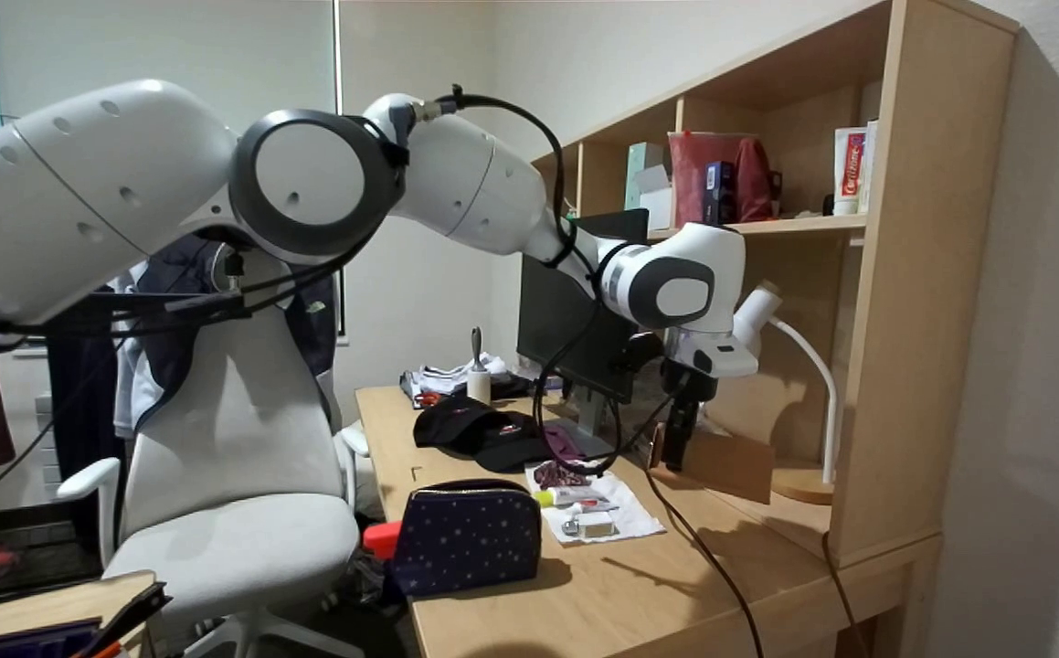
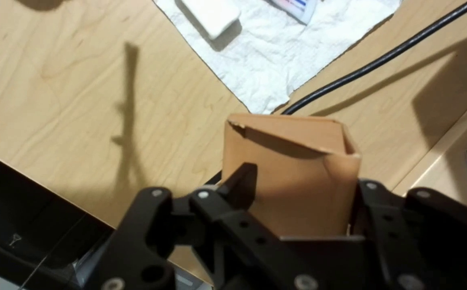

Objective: Pick the brown object and move it up the table

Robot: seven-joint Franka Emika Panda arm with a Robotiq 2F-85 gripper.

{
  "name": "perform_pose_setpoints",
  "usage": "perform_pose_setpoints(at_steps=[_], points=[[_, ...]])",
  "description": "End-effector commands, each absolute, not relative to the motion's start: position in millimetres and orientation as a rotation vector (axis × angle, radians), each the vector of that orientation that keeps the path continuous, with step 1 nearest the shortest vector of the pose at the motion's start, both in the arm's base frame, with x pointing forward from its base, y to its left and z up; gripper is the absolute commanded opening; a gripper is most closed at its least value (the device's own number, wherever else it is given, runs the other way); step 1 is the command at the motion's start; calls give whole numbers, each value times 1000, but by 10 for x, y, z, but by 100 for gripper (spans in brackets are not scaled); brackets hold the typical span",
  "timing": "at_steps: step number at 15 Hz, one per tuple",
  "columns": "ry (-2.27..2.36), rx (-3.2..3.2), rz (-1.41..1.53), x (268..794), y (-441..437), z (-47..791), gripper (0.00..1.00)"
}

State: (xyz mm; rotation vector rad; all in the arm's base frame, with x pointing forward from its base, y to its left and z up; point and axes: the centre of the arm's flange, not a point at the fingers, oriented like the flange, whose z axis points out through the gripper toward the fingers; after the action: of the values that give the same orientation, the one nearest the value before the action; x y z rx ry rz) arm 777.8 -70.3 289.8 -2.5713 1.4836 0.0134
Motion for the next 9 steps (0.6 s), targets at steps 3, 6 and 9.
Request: perform_pose_setpoints(at_steps=[3,6,9], points=[[1767,-2379,-60,7813,-762,2730,23],[1798,-2313,-130,7933,-801,2642,23],[1799,-2263,-112,8078,-770,2490,23]])
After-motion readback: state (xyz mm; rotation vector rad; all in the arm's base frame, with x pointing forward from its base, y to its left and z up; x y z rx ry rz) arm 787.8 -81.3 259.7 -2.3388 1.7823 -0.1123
